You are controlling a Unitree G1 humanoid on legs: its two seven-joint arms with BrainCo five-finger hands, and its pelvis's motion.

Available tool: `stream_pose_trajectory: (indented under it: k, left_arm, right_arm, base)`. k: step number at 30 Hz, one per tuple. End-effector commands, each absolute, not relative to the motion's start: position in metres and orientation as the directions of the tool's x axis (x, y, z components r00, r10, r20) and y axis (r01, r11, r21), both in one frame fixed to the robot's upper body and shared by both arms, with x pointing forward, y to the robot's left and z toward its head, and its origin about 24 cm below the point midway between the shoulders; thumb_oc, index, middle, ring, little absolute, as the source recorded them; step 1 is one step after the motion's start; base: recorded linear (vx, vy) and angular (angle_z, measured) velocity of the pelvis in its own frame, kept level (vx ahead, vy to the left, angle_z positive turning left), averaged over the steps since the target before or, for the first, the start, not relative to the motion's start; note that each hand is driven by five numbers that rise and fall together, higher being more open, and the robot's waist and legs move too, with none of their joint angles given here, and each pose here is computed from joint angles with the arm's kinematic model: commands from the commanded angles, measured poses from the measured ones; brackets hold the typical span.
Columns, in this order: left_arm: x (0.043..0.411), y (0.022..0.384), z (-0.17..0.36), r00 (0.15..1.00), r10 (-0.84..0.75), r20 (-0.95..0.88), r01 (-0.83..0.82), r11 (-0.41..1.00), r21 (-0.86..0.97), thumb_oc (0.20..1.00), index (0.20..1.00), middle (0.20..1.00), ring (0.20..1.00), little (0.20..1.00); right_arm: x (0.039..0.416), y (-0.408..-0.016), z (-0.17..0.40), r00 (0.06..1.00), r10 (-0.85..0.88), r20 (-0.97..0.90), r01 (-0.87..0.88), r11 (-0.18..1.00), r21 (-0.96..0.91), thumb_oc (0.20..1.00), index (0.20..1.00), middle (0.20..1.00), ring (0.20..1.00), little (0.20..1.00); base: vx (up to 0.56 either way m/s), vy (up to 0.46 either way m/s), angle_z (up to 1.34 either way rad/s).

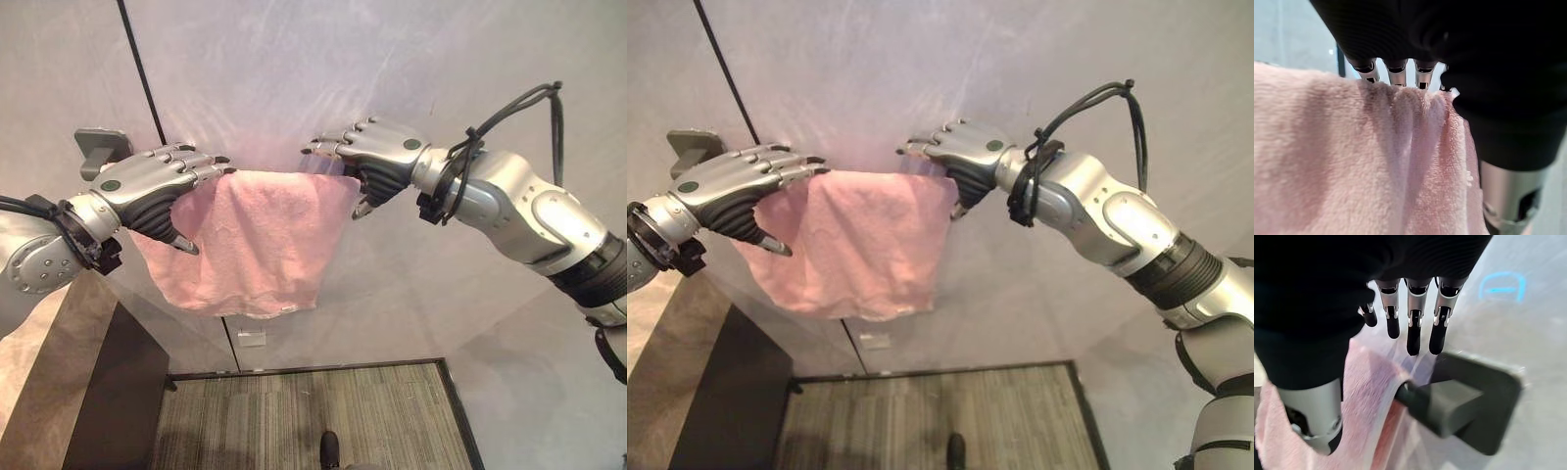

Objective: Put brush and paste in cup on sink, flatten towel.

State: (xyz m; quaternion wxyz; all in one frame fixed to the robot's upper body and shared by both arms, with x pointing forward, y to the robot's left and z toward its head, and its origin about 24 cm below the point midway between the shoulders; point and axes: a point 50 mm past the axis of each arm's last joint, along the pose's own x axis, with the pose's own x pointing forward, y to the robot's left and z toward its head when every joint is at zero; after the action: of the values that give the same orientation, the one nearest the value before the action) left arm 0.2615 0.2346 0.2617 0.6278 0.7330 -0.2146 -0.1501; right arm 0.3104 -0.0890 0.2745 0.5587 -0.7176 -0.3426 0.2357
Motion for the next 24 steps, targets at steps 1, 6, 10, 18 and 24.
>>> stream_pose_trajectory:
  k: [1,6,10,18,24]
  left_arm:
    - [0.262,0.243,0.284,0.882,-0.451,0.134,-0.218,-0.139,0.966,1.0,1.0,1.0,1.0,1.0]
    - [0.262,0.242,0.282,0.882,-0.453,0.133,-0.212,-0.129,0.969,1.0,1.0,1.0,1.0,1.0]
    - [0.262,0.242,0.28,0.882,-0.453,0.132,-0.209,-0.124,0.97,1.0,1.0,1.0,1.0,1.0]
    - [0.261,0.239,0.276,0.873,-0.466,0.142,-0.199,-0.076,0.977,1.0,1.0,1.0,1.0,1.0]
    - [0.262,0.242,0.27,0.885,-0.451,0.114,-0.173,-0.091,0.981,1.0,1.0,1.0,1.0,1.0]
  right_arm:
    - [0.308,-0.086,0.306,0.643,0.754,0.133,0.329,-0.115,-0.937,1.0,1.0,1.0,1.0,1.0]
    - [0.302,-0.083,0.315,0.619,0.768,0.166,0.362,-0.092,-0.928,1.0,1.0,1.0,1.0,1.0]
    - [0.298,-0.08,0.32,0.598,0.778,0.192,0.394,-0.077,-0.916,1.0,1.0,1.0,1.0,1.0]
    - [0.292,-0.075,0.311,0.57,0.805,0.163,0.397,-0.097,-0.913,1.0,1.0,1.0,1.0,1.0]
    - [0.306,-0.087,0.274,0.646,0.763,0.014,0.255,-0.198,-0.946,1.0,1.0,1.0,1.0,1.0]
  base:
    - [0.0,0.0,0.0]
    - [0.0,0.0,0.0]
    - [0.0,0.0,0.0]
    - [0.0,0.0,0.0]
    - [0.0,0.0,0.0]
